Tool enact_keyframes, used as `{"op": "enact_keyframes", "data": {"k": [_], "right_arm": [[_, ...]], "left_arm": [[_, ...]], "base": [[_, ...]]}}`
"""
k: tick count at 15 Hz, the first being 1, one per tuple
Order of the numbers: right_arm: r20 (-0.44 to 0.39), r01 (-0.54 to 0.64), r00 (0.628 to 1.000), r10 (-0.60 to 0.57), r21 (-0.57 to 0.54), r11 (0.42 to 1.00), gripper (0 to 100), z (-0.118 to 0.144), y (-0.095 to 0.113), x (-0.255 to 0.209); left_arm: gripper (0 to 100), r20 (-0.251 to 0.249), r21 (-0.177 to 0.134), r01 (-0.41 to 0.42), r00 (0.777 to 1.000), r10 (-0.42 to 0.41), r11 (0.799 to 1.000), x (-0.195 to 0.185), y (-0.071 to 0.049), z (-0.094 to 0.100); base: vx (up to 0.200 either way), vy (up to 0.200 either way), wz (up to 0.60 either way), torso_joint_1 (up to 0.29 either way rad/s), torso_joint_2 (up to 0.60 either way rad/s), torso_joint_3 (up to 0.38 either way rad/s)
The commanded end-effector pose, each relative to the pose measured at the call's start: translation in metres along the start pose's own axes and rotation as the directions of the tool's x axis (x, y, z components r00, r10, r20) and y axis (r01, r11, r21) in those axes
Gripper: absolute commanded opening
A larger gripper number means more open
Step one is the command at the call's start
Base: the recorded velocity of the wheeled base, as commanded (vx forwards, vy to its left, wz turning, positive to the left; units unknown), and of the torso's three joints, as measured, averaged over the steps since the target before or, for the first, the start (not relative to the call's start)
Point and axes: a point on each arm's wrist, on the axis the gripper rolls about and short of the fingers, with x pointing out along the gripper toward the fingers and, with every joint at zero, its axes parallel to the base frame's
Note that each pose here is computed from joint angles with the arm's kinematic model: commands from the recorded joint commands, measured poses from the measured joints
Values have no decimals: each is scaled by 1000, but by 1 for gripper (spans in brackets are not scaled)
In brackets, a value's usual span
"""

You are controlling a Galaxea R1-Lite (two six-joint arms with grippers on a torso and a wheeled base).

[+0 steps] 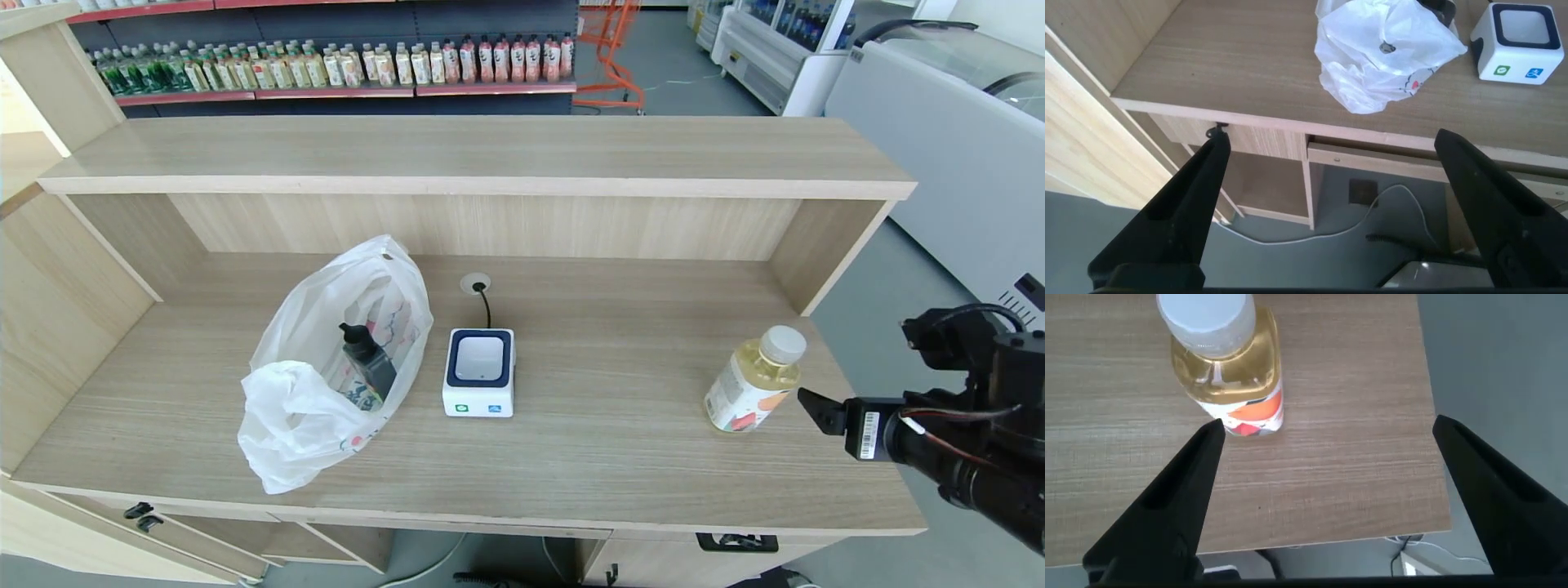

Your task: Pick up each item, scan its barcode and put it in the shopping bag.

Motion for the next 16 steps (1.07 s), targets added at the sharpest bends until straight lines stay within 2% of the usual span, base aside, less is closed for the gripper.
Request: {"op": "enact_keyframes", "data": {"k": [1, 3, 7, 11, 16], "right_arm": [[-47, -47, 998, 46, -14, 999, 100, -17, 17, 38], [-53, -74, 996, 73, -15, 997, 100, -23, 23, 49], [-6, -131, 991, 131, -18, 991, 100, -34, 44, 67], [29, -159, 987, 160, -12, 987, 100, -32, 58, 76], [69, -161, 985, 161, -8, 987, 100, -30, 66, 91]], "left_arm": [[100, 1, 0, -1, 1000, 1, 1000, 0, 0, 0], [100, -1, 0, -1, 1000, 1, 1000, 0, 0, 0], [100, 1, 0, -1, 1000, 1, 1000, 0, 0, 0], [100, -1, 0, -1, 1000, 1, 1000, 0, 0, 0], [100, 1, 0, -1, 1000, 1, 1000, 0, 0, 0]], "base": [[0, 0, 0, 0, 0, 0], [0, 0, 0, 0, 0, 0], [0, 0, 0, 0, 0, 0], [0, 0, 0, 0, 0, 0], [0, 0, 0, 0, 0, 0]]}}
